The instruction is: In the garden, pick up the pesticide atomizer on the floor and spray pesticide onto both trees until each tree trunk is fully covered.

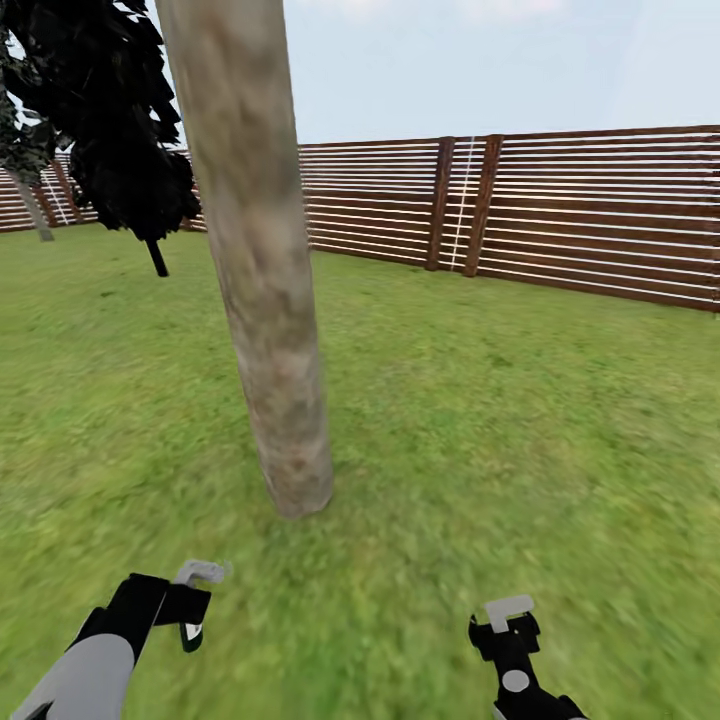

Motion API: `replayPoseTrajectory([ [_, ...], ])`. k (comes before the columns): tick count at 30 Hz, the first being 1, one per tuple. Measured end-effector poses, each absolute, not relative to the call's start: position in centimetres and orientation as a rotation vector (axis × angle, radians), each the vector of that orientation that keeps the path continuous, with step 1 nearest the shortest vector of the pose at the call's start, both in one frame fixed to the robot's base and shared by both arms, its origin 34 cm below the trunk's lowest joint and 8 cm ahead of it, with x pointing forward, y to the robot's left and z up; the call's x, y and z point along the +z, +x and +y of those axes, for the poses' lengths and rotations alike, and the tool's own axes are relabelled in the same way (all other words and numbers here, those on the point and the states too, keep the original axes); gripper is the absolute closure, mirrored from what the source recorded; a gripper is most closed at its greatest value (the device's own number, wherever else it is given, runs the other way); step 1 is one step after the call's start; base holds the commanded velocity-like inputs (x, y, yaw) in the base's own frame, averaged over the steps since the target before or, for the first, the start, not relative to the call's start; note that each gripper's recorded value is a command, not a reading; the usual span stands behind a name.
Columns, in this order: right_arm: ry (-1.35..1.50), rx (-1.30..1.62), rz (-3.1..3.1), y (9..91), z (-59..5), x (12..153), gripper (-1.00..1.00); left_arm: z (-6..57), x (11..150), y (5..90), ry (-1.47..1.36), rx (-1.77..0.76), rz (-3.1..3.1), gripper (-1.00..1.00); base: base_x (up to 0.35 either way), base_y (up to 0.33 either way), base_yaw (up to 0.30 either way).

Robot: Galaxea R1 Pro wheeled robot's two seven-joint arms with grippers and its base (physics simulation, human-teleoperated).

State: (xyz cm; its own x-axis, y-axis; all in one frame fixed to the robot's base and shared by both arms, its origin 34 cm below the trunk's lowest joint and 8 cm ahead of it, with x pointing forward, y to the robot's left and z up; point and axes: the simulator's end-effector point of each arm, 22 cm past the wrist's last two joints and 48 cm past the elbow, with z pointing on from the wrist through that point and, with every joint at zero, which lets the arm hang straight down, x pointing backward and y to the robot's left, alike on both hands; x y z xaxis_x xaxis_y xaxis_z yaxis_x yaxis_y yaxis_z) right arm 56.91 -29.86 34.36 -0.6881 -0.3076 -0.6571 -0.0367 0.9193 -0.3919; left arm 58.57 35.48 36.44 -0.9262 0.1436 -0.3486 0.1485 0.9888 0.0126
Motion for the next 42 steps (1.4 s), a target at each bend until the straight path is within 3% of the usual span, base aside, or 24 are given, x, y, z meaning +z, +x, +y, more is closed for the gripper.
replayPoseTrajectory([
  [14,-0.24,-0.447,2.301,56.9,-29.7,34.3,-1.0,35.9,36.9,59.1,0.203,0.007,2.756,1.0,0.188,-0.078,-0.244],
  [21,-0.242,-0.445,2.302,56.9,-29.5,34.2,-1.0,34.2,37.4,60.5,0.228,-0.02,2.71,1.0,-0.251,0.0,-0.005],
  [29,-0.242,-0.445,2.302,56.9,-29.5,34.3,-1.0,28.0,40.9,66.3,0.265,-0.112,2.596,1.0,-0.166,0.0,0.0],
  [33,-0.243,-0.446,2.301,56.9,-29.6,34.3,-1.0,30.7,43.1,68.7,0.252,-0.058,2.562,1.0,-0.001,0.0,-0.024],
  [36,-0.243,-0.446,2.301,56.9,-29.6,34.3,-1.0,36.5,43.6,68.3,0.22,0.033,2.573,1.0,0.0,0.0,-0.234],
  [42,-0.243,-0.449,2.301,56.9,-29.7,34.3,-1.0,32.5,43.0,68.5,0.241,-0.029,2.569,1.0,-0.13,0.0,-0.052],
])
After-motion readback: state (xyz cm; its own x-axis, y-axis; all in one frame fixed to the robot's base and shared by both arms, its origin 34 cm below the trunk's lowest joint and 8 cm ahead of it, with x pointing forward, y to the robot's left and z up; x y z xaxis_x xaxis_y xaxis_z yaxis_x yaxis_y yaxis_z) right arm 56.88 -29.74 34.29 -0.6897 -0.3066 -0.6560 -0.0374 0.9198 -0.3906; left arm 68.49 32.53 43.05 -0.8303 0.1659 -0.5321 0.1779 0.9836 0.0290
